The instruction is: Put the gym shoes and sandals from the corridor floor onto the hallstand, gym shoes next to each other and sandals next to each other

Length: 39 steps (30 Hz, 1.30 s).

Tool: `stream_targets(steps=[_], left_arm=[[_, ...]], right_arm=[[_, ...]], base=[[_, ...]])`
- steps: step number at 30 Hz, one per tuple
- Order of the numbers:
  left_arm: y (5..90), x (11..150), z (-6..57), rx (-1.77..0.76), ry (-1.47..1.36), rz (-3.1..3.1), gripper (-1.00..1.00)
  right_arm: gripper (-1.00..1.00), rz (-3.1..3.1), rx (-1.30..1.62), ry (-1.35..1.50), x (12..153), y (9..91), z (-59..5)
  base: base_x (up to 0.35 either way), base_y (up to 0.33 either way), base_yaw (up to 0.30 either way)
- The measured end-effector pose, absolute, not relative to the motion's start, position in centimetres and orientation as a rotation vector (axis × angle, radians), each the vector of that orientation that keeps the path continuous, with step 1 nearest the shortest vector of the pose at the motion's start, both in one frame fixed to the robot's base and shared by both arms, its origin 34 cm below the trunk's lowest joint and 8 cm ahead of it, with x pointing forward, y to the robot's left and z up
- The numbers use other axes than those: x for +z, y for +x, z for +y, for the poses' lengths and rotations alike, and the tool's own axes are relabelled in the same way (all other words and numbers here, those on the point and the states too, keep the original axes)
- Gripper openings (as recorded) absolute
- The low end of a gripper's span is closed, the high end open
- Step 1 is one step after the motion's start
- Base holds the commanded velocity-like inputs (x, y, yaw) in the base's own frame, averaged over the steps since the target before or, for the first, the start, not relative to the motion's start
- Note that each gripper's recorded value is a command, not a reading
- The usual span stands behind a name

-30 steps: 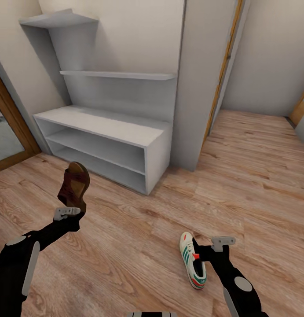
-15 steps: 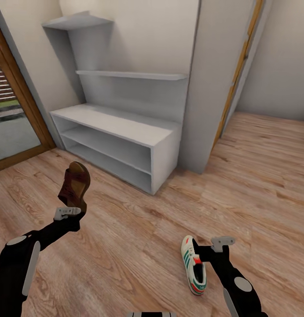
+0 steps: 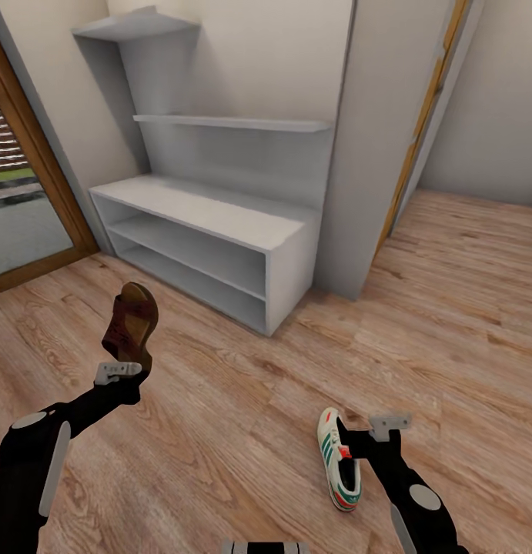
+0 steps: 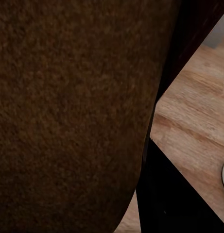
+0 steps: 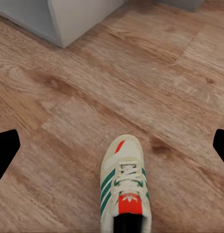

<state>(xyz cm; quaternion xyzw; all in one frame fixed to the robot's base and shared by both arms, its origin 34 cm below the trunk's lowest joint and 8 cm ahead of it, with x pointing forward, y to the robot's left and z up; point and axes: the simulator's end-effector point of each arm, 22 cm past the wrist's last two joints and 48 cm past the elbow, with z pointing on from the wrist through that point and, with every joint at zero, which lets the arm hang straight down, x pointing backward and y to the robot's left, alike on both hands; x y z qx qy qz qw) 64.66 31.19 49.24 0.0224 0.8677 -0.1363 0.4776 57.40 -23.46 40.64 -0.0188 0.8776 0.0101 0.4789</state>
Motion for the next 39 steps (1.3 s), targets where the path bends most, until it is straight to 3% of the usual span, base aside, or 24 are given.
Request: stream_targets(steps=[8, 17, 39], left_arm=[[64.5, 46.6, 31.2, -0.337, 0.047, 2.164, -1.00], [64.3, 44.1, 31.2, -0.343, 0.040, 2.206, -1.00], [64.3, 44.0, 30.9, -0.349, 0.046, 2.209, -1.00]], right_arm=[[1.00, 2.261, 0.026, -0.047, 35.3, 55.2, -23.5], [1.00, 2.613, 0.017, -0.056, 22.0, 44.5, -23.9], [1.00, 2.535, 0.011, -0.047, 20.6, 43.5, -24.4]], base=[[0.000, 0.000, 0.000], [0.000, 0.000, 0.000], [0.000, 0.000, 0.000]])
